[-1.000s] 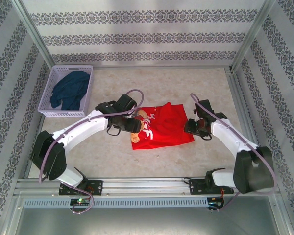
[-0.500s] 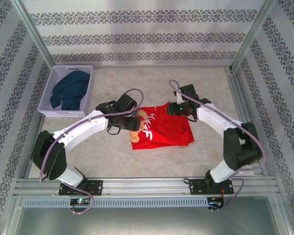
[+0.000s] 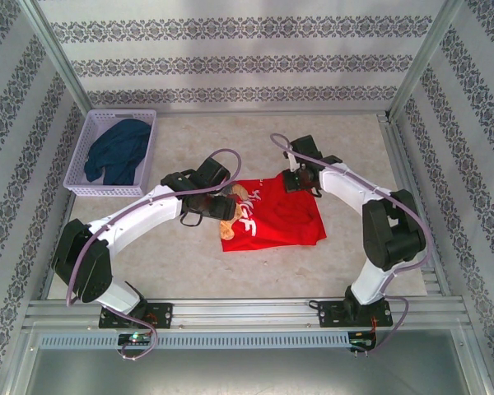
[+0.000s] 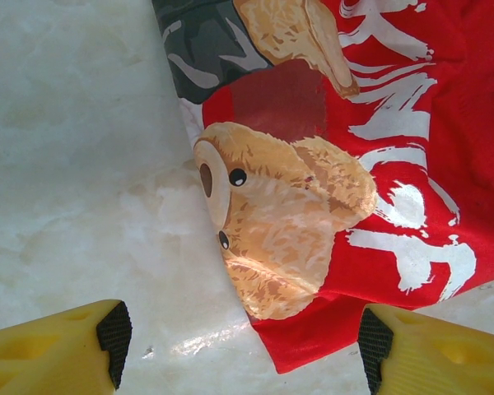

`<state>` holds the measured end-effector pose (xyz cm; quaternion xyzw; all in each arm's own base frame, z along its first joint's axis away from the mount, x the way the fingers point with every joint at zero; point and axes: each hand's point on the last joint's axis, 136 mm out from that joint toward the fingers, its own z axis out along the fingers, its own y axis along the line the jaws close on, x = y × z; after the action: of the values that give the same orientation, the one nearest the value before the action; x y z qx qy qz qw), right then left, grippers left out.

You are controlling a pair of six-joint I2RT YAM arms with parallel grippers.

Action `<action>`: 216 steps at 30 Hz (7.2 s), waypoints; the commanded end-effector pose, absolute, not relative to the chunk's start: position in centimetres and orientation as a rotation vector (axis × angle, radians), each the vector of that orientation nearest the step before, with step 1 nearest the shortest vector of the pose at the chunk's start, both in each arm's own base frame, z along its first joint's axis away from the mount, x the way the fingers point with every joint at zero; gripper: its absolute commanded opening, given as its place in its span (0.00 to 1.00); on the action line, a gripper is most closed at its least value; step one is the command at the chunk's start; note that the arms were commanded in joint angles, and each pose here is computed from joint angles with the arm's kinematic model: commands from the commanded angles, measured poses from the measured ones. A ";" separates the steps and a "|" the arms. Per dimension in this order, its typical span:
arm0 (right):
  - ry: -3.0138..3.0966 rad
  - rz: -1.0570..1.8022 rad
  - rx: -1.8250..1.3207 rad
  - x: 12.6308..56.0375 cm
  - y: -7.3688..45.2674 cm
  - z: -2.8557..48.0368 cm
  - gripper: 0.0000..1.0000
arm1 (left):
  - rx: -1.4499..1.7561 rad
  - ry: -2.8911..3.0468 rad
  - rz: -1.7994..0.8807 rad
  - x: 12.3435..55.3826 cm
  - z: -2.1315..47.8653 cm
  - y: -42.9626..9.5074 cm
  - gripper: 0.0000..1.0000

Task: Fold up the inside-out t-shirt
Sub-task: Smooth out the T-shirt at the center of the table, then rotate the T-shirt at the center of the table, then smooth out the T-shirt at the center of the table, then rotate the T-shirt at the center of the table, then fold the T-shirt at the center of the table.

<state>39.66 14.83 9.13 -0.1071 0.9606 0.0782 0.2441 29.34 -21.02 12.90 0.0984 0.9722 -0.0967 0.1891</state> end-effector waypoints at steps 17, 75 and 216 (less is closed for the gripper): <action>2.788 -0.140 -0.136 45.6 5.9 8.3 0.37 | 0.638 2.674 -0.621 26.8 12.5 -28.0 0.76; 2.777 0.390 0.255 28.8 8.6 9.1 0.53 | 0.637 2.520 -0.777 29.4 13.1 -30.6 0.60; 2.759 0.600 0.040 43.0 13.5 5.3 0.71 | -0.043 2.641 -0.705 42.3 7.3 -18.3 0.75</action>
<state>42.64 12.28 5.78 0.0145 0.9672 0.1876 0.1707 41.35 -17.38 7.61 -0.0423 0.9496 -0.2298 0.2089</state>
